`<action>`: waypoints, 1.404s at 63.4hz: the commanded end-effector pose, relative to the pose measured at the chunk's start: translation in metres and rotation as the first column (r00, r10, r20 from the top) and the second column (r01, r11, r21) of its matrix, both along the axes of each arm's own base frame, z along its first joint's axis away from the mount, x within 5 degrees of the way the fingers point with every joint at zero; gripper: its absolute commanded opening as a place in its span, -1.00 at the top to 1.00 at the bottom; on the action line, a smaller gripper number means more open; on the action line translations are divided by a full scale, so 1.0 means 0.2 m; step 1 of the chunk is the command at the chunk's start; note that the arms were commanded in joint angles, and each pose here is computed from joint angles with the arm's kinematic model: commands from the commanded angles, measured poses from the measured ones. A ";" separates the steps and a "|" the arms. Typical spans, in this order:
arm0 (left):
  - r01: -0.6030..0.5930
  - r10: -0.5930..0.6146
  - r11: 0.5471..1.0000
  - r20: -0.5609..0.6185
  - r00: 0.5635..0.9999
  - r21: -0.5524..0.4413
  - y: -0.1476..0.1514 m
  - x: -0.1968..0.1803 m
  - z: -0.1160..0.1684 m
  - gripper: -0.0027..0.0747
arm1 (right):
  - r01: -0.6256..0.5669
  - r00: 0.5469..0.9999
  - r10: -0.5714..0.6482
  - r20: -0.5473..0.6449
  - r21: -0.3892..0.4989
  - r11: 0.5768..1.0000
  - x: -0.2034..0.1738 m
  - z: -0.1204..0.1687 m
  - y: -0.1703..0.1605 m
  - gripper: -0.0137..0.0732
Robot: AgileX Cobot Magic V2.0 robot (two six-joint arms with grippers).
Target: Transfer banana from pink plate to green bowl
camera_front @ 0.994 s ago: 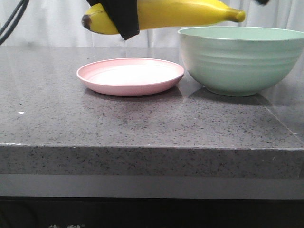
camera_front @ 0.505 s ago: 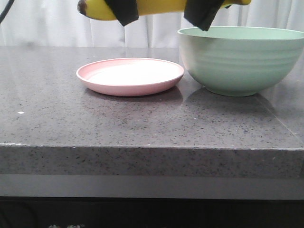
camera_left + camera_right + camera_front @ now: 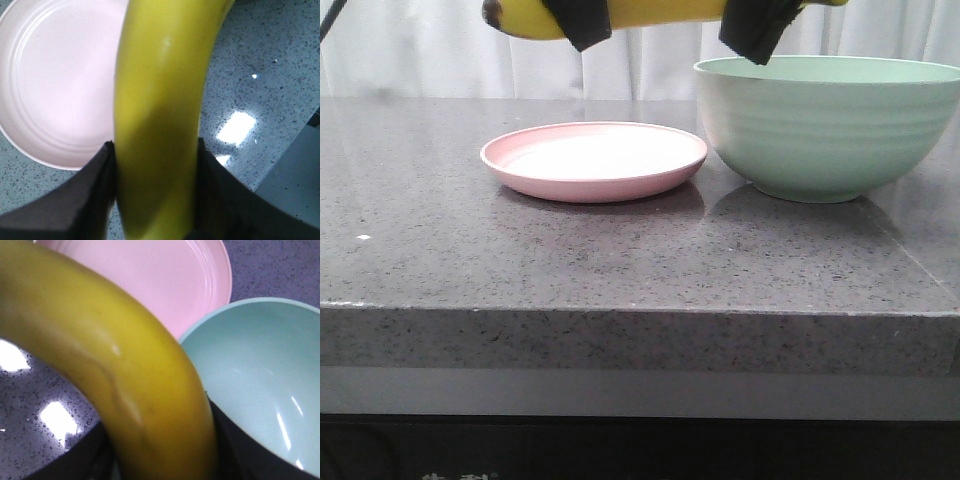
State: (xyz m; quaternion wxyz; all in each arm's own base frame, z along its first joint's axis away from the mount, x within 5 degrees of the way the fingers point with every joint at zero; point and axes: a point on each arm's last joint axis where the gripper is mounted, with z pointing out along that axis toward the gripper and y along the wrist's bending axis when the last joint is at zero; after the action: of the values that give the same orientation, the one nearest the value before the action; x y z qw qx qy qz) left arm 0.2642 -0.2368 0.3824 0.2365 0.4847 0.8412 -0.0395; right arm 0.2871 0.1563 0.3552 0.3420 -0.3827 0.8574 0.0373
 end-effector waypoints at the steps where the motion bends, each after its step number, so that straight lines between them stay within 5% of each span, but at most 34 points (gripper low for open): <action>1: 0.008 0.000 0.995 0.084 0.996 -0.099 0.02 -0.05 0.15 0.85 | -0.007 0.993 0.000 0.121 0.064 0.998 -0.01 0.14 -0.01 0.50; 9: 0.003 0.006 0.994 0.082 0.997 -0.105 0.02 -0.05 0.15 0.75 | -0.007 0.993 0.000 0.121 0.064 0.998 -0.01 0.14 -0.01 0.51; 16: 0.003 0.005 0.994 0.076 0.997 -0.112 0.02 -0.06 0.15 0.45 | -0.007 0.993 0.000 0.120 0.063 0.998 -0.01 0.14 -0.01 0.51; 27: -0.012 0.021 0.992 0.072 0.997 -0.123 0.02 -0.05 0.15 -0.40 | -0.007 0.994 0.001 0.111 0.058 0.998 -0.01 0.13 -0.01 0.51; 34: -0.014 0.025 0.993 0.087 0.996 -0.119 0.02 -0.05 0.15 -0.72 | -0.004 0.994 -0.002 0.107 0.056 0.998 -0.01 0.13 -0.01 0.51; 56: -0.012 0.027 0.991 0.105 0.994 -0.134 0.03 -0.05 0.17 -0.76 | 0.017 0.992 -0.021 0.125 0.036 0.999 0.00 0.20 -0.05 0.51; 74: -0.003 0.033 0.982 0.161 0.986 -0.186 0.05 -0.08 0.25 -0.76 | 0.196 0.968 -0.201 0.153 0.046 0.979 0.07 0.36 -0.31 0.51; 89: -0.002 0.034 0.982 0.168 0.985 -0.191 0.06 -0.09 0.25 -0.76 | 0.321 0.938 -0.292 0.187 -0.153 0.934 0.09 0.38 -0.52 0.51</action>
State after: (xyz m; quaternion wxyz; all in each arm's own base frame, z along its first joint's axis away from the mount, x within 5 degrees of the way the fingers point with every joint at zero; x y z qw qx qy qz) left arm 0.2567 -0.2305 0.4055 0.2952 0.4651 0.8325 -0.0586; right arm 0.3128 0.0669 0.4057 0.3369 -0.2830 0.8946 -0.0777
